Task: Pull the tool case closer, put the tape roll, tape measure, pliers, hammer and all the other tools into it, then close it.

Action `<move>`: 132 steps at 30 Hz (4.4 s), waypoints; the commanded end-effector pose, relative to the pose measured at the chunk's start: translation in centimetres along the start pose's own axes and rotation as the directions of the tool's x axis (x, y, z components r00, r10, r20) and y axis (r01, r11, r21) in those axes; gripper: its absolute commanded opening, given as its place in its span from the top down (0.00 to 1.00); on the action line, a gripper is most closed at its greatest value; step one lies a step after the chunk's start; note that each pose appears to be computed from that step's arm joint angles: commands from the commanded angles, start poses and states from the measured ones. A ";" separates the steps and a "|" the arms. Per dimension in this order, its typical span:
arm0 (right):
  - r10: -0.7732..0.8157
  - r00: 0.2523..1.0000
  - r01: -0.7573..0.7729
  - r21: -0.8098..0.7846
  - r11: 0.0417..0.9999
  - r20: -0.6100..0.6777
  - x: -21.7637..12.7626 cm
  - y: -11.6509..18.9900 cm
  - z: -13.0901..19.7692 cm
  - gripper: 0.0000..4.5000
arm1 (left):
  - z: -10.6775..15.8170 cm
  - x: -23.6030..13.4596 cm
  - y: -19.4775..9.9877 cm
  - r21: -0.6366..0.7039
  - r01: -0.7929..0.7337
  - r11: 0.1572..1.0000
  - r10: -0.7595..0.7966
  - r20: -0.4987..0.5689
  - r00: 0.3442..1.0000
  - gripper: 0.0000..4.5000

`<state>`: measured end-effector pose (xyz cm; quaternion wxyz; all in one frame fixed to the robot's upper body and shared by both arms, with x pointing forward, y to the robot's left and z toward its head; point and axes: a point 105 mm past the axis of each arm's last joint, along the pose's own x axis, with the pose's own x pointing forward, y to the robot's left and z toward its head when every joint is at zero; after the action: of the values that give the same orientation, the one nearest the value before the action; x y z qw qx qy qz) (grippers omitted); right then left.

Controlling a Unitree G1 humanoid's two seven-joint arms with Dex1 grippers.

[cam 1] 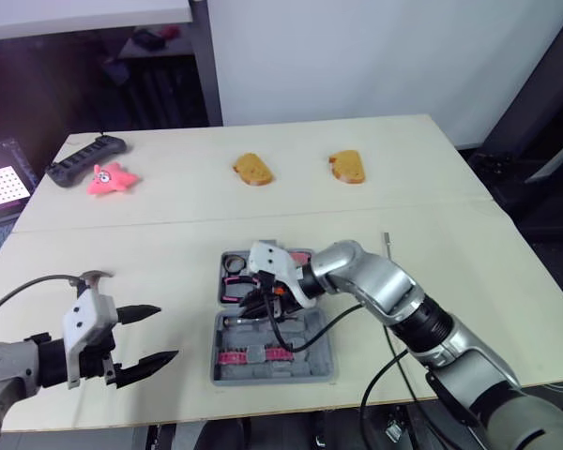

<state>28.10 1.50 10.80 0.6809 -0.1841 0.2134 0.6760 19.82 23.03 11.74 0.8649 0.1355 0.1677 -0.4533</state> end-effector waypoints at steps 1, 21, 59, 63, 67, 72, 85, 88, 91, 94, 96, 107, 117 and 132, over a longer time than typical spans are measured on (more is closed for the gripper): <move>-0.026 1.000 0.026 -0.043 0.999 0.013 0.4 -0.6 -0.3 0.99 | 0.2 -0.4 0.2 0.008 0.004 1.000 -0.004 -0.002 1.000 0.00; -0.034 0.991 0.045 -0.080 0.996 0.133 1.1 -0.7 -2.5 0.99 | 0.4 -0.6 0.6 0.022 0.022 1.000 -0.022 -0.013 1.000 0.00; -0.947 0.308 0.847 0.425 0.319 0.097 -30.7 0.8 -19.9 0.00 | -8.0 -12.9 7.8 -0.237 -0.705 0.669 0.735 0.072 0.674 0.00; -0.936 0.329 0.839 0.416 0.351 0.126 -30.2 0.2 -18.8 0.00 | -7.4 -12.5 8.0 -0.228 -0.696 0.681 0.727 0.097 0.680 0.00; -0.898 0.390 0.799 0.408 0.441 0.204 -29.1 -1.1 -15.7 0.00 | -6.2 -11.8 8.3 -0.229 -0.665 0.710 0.700 0.130 0.702 0.00; -0.654 0.685 0.564 0.335 0.755 0.320 -23.5 -2.1 -8.3 0.00 | -4.6 -10.7 8.4 -0.262 -0.649 0.714 0.696 0.162 0.700 0.00; -0.108 0.943 0.146 -0.100 0.984 0.314 -16.1 -0.5 4.4 0.00 | -4.6 -11.0 4.6 -0.298 -0.811 0.504 0.859 0.074 0.507 0.00; -0.030 0.953 0.081 -0.158 0.984 0.303 -15.0 -0.3 6.0 0.00 | -5.3 -11.4 2.7 -0.323 -0.843 0.431 0.895 0.032 0.445 0.00; 0.013 0.960 0.036 -0.167 0.985 0.281 -14.4 -0.3 6.3 0.00 | -5.7 -11.4 1.9 -0.341 -0.858 0.384 0.913 0.002 0.408 0.00; 0.028 0.963 0.018 -0.166 0.986 0.268 -14.1 -0.5 6.5 0.00 | -6.0 -11.1 1.9 -0.367 -0.862 0.349 0.924 -0.017 0.382 0.00; 0.027 0.964 0.018 -0.166 0.986 0.265 -14.1 -0.5 6.7 0.00 | -5.8 -10.7 2.6 -0.357 -0.874 0.331 0.931 -0.030 0.365 0.00; -0.054 0.974 0.089 -0.154 0.984 0.221 -14.4 -0.4 6.4 0.00 | -6.1 -7.5 10.6 -0.422 -0.880 0.217 0.910 -0.240 0.339 0.00; -0.163 0.970 0.185 -0.113 0.976 0.182 -15.1 -0.6 5.0 0.00 | -7.9 -4.0 15.3 -0.483 -0.855 0.191 0.871 -0.317 0.374 0.00; -0.268 0.955 0.281 -0.091 0.955 0.129 -15.9 -1.1 3.7 0.00 | -9.0 1.0 15.7 -0.546 -0.815 0.195 0.866 -0.295 0.405 0.38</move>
<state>29.60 -9.66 21.14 0.7636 -0.1920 0.1308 0.6025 32.17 34.06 4.06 0.9650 -0.1033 0.1796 0.1610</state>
